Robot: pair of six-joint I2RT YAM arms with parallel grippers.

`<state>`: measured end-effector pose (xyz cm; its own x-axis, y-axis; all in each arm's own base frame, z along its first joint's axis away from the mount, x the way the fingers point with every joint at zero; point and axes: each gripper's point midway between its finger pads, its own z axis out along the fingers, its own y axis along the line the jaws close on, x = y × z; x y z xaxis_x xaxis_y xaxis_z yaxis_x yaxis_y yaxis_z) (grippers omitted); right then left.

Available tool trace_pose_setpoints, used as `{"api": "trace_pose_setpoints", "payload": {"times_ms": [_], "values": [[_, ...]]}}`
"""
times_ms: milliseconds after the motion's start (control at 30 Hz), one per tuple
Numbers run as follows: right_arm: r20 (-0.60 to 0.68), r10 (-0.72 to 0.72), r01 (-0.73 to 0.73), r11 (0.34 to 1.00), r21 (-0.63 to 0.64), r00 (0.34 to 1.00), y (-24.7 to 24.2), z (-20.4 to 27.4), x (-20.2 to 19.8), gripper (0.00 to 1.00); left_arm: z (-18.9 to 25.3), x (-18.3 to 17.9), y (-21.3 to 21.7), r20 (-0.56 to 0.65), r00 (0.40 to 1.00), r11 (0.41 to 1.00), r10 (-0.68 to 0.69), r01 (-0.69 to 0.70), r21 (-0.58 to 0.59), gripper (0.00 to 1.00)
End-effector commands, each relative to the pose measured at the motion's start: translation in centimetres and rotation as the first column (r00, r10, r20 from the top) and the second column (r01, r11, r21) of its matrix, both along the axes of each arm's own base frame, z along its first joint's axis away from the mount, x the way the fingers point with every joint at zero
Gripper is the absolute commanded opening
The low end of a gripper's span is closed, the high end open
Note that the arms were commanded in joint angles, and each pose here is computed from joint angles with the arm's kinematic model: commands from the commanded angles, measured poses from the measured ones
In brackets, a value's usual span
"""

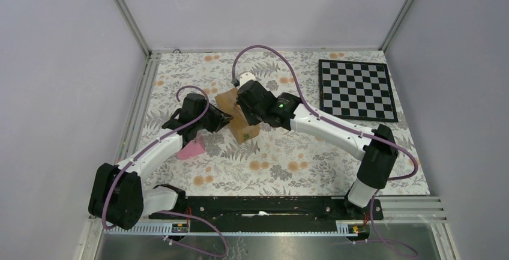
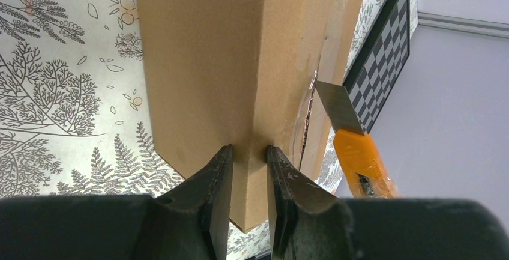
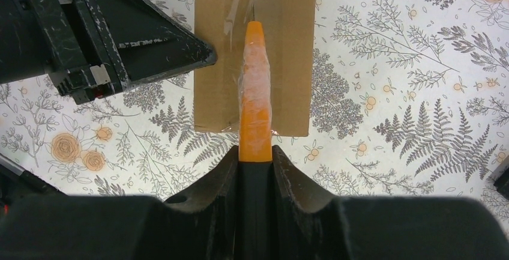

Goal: Unpack the express box
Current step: Cut the express box at the center of the board.

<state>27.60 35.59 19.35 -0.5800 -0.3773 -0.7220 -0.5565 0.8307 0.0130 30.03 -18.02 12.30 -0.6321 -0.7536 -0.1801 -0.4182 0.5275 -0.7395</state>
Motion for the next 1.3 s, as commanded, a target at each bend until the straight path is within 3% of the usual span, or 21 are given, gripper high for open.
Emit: {"api": "trace_pose_setpoints", "payload": {"times_ms": [0, 700, 1267], "values": [[0.015, -0.001, 0.001, 1.000, -0.031, 1.000, -0.7, 0.9, -0.4, 0.00, -4.2, -2.5, 1.5, -0.168, 0.985, 0.996, 0.031, -0.017, 0.085, 0.21], [-0.152, 0.096, -0.120, 0.980, -0.160, 0.984, -0.6, -0.4, -3.6, 0.00, -4.1, -2.6, 1.6, -0.178, 0.982, 0.997, 0.061, -0.050, 0.066, 0.21], [-0.142, 0.041, -0.070, 0.975, -0.210, 0.989, -1.4, 0.7, -3.3, 0.00, -3.7, -2.5, 1.5, -0.166, 0.984, 0.997, 0.056, -0.047, 0.061, 0.22]]}}
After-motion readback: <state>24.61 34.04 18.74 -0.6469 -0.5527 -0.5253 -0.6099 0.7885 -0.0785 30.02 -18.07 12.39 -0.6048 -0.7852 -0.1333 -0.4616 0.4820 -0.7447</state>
